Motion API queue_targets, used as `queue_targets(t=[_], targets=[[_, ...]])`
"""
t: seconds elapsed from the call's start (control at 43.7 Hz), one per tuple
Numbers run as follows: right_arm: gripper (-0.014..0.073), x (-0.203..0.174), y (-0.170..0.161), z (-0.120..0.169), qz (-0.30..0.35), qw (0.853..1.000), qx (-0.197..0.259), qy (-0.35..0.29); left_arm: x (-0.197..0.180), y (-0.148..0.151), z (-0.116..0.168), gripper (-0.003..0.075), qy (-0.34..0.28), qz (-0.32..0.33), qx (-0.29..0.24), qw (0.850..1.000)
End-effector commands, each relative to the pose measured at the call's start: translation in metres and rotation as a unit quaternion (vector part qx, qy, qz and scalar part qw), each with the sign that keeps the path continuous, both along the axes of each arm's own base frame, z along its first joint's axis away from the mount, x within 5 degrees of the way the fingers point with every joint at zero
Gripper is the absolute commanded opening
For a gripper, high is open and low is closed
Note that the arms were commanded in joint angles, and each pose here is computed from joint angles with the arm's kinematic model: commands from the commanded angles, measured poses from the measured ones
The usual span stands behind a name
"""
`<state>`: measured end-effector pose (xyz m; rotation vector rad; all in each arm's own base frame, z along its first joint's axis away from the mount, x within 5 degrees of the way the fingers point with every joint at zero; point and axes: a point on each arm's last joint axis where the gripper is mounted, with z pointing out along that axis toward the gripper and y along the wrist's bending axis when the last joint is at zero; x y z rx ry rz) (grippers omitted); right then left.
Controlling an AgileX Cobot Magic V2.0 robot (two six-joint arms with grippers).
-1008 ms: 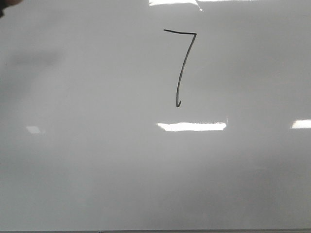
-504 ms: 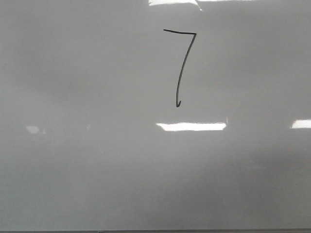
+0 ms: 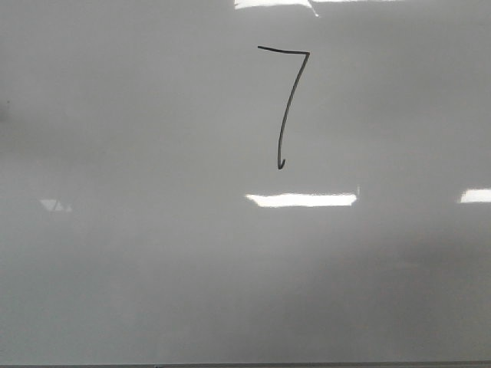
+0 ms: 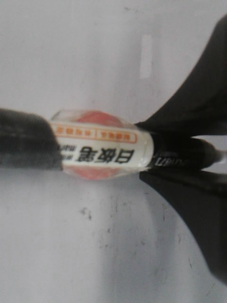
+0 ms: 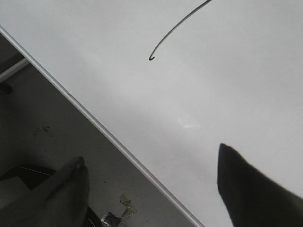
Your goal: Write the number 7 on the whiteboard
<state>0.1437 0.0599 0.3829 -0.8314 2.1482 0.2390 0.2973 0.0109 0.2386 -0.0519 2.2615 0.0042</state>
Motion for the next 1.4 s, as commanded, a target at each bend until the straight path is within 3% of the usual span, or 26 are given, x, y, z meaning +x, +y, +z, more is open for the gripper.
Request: queue_targets(t=[0.0,0.092,0.321,0.573,0.733,0.962,1.099,1.237,1.374], targets=[[0.0580,0.001,0.000,0.015,-0.010,0.999,0.024,-0.042,0.006,0.000,0.019,0.0309,-0.058,0.007,-0.005,0.998],[0.0580,0.001,0.000,0.015,-0.010,0.999,0.024,-0.042,0.006,0.000,0.019,0.0389,-0.059,0.007,-0.005,0.998],[0.0580,0.000,0.000,0.016,-0.014,0.999,0.029,-0.044,0.004,0.000,0.032,0.0397,-0.050,-0.002,0.006,0.999],[0.0580,-0.012,-0.005,0.024,-0.068,0.993,0.087,-0.036,-0.014,0.000,0.088,0.0396,-0.015,-0.015,0.027,0.999],[0.0580,-0.021,-0.013,0.027,-0.113,0.988,0.099,-0.036,-0.037,-0.004,0.131,0.0396,-0.018,-0.021,0.028,0.999],[0.0580,-0.030,-0.025,0.023,-0.170,0.982,0.079,-0.013,-0.090,-0.047,0.166,0.0397,-0.059,-0.136,0.053,0.988],[0.0580,-0.033,-0.027,0.020,-0.184,0.981,0.066,0.007,-0.125,-0.063,0.174,0.0396,-0.049,-0.196,0.082,0.976],[0.0580,-0.035,-0.028,0.017,-0.189,0.980,0.064,0.026,-0.155,-0.060,0.177,0.0396,-0.063,-0.185,0.043,0.980],[0.0580,-0.043,-0.030,0.019,-0.187,0.980,0.068,0.015,-0.185,-0.048,0.160,0.0396,-0.075,-0.164,0.008,0.984]])
